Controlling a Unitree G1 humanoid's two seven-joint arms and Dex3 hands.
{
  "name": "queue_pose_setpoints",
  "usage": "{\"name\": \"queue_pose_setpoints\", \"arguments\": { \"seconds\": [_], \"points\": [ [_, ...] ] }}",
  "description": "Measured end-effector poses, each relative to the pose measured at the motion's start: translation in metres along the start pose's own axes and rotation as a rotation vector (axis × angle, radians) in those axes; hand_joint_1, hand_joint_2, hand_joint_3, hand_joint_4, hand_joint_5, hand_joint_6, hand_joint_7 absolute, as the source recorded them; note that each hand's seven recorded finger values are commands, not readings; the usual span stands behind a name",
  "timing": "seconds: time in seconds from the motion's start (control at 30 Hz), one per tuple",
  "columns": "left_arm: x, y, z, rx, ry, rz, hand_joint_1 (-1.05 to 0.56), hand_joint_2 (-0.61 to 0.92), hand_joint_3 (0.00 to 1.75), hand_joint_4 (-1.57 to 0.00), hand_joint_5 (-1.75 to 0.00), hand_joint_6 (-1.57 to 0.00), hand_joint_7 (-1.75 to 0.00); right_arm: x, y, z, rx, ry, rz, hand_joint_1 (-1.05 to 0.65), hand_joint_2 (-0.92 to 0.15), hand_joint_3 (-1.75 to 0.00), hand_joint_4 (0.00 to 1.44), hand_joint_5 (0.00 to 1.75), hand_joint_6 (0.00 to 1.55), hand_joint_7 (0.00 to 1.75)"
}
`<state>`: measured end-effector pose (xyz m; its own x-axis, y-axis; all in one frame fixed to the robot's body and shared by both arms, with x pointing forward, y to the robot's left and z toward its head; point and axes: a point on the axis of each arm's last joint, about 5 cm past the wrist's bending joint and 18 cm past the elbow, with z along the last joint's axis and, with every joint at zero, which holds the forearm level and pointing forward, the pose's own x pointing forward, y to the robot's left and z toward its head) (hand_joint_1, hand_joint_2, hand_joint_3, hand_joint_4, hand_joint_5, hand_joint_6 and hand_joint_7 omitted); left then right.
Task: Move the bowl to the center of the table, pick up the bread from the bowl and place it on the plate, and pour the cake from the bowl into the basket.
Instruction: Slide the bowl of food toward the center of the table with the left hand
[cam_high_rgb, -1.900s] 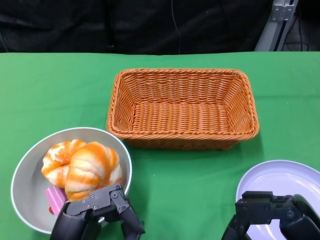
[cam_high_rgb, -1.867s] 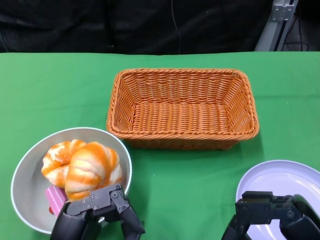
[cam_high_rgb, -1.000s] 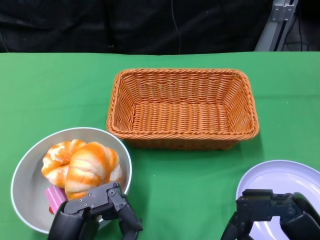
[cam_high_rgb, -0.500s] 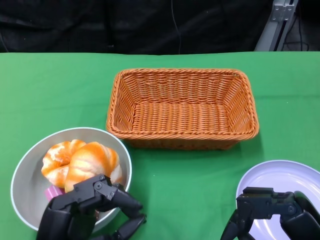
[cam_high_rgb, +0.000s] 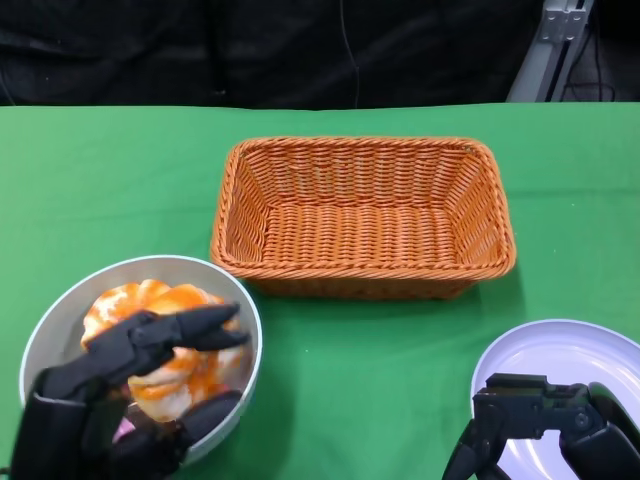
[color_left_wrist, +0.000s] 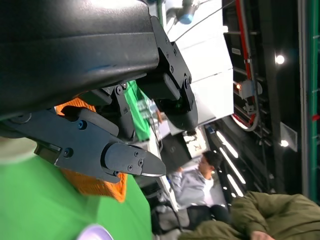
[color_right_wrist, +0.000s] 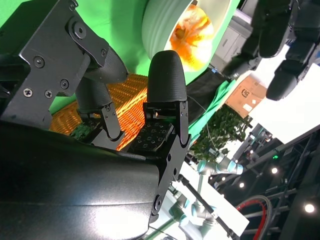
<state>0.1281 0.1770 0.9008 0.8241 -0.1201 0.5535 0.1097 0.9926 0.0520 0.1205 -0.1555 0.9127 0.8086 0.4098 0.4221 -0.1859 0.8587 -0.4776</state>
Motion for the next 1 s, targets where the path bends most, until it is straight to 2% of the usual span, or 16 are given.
{"name": "queue_pose_setpoints", "arguments": {
  "seconds": [0.23, 0.4, 0.6, 0.73, 1.0],
  "points": [
    [0.004, 0.018, 0.003, 0.097, -0.018, 0.05, -0.48, 0.92, 0.2, -0.41, -0.44, -0.51, -0.03, 0.0, 0.0, 0.0, 0.001, 0.004, 0.0, 0.05, -0.15, -1.53, 0.92, 1.49, 0.95, 1.18],
    [0.002, 0.029, 0.004, 0.222, 0.011, 0.062, -0.56, 0.92, 0.24, -0.28, -0.35, -0.34, 0.0, 0.0, 0.0, 0.0, 0.001, 0.004, 0.0, 0.05, -0.15, -1.53, 0.92, 1.49, 0.95, 1.18],
    [0.003, 0.043, 0.006, 0.365, 0.053, 0.116, -0.63, 0.92, 0.34, -0.13, -0.25, -0.27, 0.0, 0.0, 0.0, 0.0, 0.001, 0.005, 0.0, 0.06, -0.14, -1.56, 0.93, 1.48, 0.96, 1.18],
    [0.002, 0.051, 0.006, 0.454, 0.113, 0.119, -0.65, 0.92, 0.4, -0.02, -0.19, -0.19, 0.0, -0.001, 0.0, 0.0, 0.0, 0.007, 0.0, 0.07, -0.14, -1.55, 0.93, 1.48, 0.95, 1.18],
    [0.002, 0.06, 0.008, 0.52, 0.227, 0.122, -0.65, 0.92, 0.41, 0.0, -0.13, -0.11, 0.0, -0.001, 0.0, 0.0, -0.001, 0.006, -0.003, 0.06, -0.13, -1.56, 0.92, 1.48, 0.95, 1.18]
  ]
}}
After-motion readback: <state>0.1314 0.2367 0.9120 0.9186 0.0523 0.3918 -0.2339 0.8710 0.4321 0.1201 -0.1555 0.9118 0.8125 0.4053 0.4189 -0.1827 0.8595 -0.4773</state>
